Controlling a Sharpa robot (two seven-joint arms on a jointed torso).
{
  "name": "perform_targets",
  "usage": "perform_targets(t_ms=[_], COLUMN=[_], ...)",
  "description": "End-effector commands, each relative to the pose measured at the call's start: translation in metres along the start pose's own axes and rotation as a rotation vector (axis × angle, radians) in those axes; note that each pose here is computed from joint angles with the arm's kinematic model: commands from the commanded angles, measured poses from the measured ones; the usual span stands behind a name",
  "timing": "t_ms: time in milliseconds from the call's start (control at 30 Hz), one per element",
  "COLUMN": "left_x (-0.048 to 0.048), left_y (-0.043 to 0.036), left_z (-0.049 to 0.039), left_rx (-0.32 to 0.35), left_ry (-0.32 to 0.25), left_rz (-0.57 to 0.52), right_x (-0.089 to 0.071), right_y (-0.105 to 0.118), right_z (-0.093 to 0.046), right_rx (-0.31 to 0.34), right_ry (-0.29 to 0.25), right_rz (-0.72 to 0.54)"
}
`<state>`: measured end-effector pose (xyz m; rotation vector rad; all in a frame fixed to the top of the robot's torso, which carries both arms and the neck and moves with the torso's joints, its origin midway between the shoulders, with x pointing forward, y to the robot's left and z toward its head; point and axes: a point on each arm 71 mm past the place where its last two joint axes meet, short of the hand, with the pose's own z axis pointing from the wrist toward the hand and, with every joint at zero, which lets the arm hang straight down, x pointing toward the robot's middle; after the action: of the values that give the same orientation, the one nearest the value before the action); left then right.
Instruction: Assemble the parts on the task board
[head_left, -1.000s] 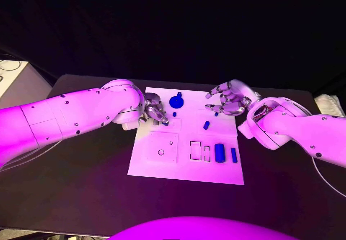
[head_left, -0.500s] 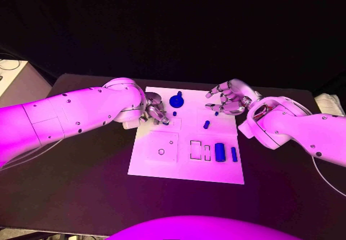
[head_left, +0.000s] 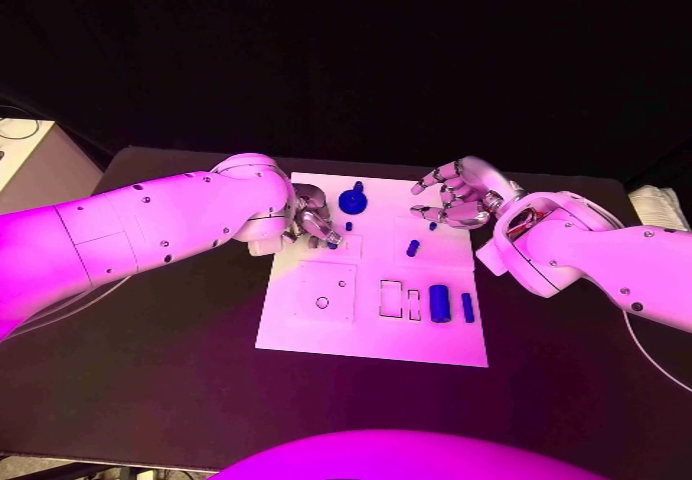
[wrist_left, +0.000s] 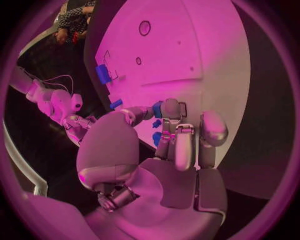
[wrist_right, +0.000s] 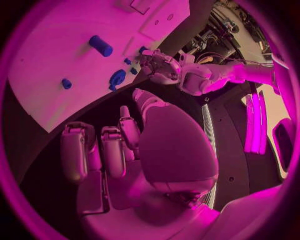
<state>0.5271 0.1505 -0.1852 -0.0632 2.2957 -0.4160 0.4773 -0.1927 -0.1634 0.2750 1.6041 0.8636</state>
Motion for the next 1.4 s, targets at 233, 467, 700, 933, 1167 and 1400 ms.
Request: perform_targets(t_ms=[233,467,700,933,1167,1400], left_x=[0.0022,0.0027,0.0038,0.004,0.003,0.002], left_y=[-0.0063,-0.0073,-0.0069,-0.0057,-0.003,-0.0012], left_z=[0.003,0.0048,0.005,0.0047,0.0045,0.0043], left_rx=[0.009,0.007,0.007,0.005,-0.001,-0.005], left_ry=[0.007,0.014,0.023,0.023,0.015,-0.001], left_rz=[0.007,0.011,0.016,0.018,0.015,0.015], right_x=[0.0002,0.0004,0.0002,0.0001,0.0,0.0002], right_y=[0.0004,0.0003,-0.0002,-0.0004,-0.0007,-0.0008], right_z=[0.0,-0.0001,-0.0001,-0.0001,-0.0002,-0.0002], right_rx=[-0.005,-0.005,-0.003,-0.003,-0.002,-0.001], right_ry=[0.001,0.004,0.005,0.005,0.007,0.008], right_rz=[0.002,0.002,0.002,0.002,0.003,0.004])
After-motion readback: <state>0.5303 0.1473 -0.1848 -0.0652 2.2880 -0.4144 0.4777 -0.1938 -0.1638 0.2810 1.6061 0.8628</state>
